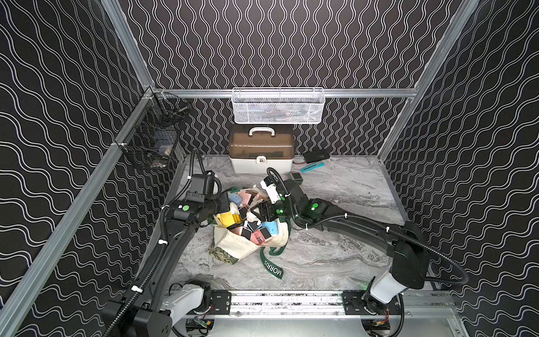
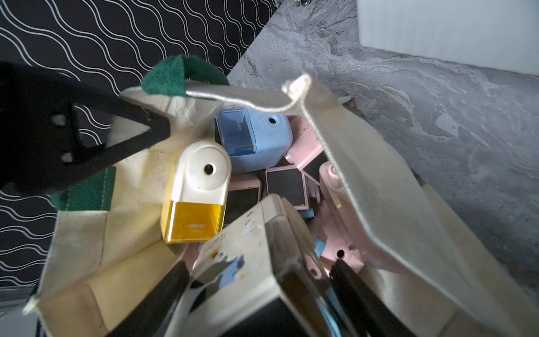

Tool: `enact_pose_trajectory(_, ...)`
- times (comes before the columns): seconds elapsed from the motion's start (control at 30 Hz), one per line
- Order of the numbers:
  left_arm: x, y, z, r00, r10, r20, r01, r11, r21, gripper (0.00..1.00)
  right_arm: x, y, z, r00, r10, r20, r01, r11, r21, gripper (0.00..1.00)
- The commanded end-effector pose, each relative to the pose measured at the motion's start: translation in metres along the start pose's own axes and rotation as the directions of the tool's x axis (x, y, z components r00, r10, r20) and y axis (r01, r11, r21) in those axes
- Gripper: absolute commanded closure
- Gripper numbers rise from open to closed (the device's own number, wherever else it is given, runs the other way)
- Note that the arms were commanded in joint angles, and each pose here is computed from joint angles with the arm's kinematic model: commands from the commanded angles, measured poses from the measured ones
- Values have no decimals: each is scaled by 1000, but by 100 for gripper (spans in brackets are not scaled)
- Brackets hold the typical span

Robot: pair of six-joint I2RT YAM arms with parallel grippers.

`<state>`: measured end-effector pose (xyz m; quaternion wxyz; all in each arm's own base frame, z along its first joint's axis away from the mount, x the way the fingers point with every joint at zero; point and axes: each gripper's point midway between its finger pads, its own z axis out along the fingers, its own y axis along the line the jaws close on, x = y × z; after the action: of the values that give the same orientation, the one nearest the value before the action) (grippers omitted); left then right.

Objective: Take out the pencil sharpeners from the tote bags
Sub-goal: Pick up the pencil sharpener from the canvas bag, then place the pencil sharpener at the center of the board.

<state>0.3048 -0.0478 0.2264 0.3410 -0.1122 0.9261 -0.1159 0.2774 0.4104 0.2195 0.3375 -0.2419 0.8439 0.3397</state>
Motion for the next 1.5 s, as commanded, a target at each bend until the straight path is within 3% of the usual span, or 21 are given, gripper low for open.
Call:
enact_pose_trajectory(0.0, 7, 2, -1, 999, 11, -30, -11, 1000, -6, 100, -4, 9, -12, 1000, -14, 6, 14, 999, -32, 51)
enact_pose_trajectory(0.37, 7, 3, -1, 1000, 11, -27, -11, 1000, -11, 100, -16, 15, -58, 996, -66, 57, 68, 997, -31, 52)
enact_pose_trajectory(0.53, 7, 3, -1, 1000, 11, -28, -11, 1000, -14, 100, -35, 2, -94, 990, -48, 136, 49, 999, -6, 52)
enact_pose_trajectory(0.73, 7, 3, -1, 1000, 11, -25, -11, 1000, -11, 100, -63, -65, -133, 962, 90, 260, -117, 989, 94, 52)
enact_pose_trajectory(0.97, 6, 3, -3, 1000, 9, -21, -9, 1000, -11, 100, -63, -176, -140, 933, 183, 309, -302, 865, 400, 52)
enact_pose_trajectory(1.17, 6, 3, -3, 1000, 10, -22, -10, 1000, -9, 100, -56, -249, -135, 940, 204, 272, -329, 748, 577, 52)
enact_pose_trajectory(1.37, 7, 3, -2, 1000, 8, -25, -8, 1000, -9, 100, -47, -299, -124, 946, 225, 232, -322, 705, 631, 52)
enact_pose_trajectory(1.47, 6, 3, -2, 1000, 9, -24, -9, 1000, -8, 100, -42, -317, -111, 957, 208, 201, -289, 721, 630, 52)
